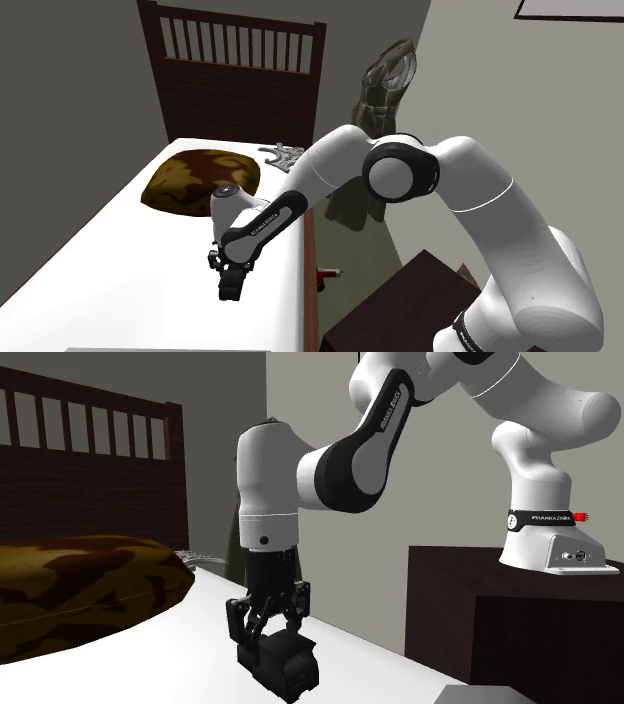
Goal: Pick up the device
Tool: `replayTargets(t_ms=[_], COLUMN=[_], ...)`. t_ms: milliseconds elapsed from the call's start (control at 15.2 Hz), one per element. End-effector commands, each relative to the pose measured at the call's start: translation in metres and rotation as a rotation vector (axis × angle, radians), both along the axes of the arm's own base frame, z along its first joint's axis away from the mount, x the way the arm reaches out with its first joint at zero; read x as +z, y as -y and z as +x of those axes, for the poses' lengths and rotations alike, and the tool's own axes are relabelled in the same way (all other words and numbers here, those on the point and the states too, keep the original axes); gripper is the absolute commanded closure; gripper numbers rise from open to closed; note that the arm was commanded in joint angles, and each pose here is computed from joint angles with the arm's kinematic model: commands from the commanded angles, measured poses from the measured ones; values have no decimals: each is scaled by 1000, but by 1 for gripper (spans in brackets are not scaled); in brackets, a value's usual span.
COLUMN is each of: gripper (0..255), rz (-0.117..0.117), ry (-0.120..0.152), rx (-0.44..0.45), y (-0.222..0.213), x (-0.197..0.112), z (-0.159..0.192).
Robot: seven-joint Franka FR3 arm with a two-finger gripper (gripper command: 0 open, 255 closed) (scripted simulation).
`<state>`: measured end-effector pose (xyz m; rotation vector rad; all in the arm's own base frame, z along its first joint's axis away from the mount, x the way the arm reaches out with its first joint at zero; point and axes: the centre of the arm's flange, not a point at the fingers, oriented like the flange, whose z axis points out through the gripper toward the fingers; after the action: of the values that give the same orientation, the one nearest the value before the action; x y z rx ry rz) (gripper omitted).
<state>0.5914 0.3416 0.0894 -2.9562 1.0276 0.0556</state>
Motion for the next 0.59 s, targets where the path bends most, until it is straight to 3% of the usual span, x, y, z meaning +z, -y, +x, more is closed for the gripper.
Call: replayTargets(t_ms=[0, 330, 528], gripper=[255, 255, 255], rz=[0, 0, 0], ry=[0, 0, 0], rx=[0, 0, 0], y=[0, 0, 0], x=[-1, -1, 15], z=[0, 0, 0])
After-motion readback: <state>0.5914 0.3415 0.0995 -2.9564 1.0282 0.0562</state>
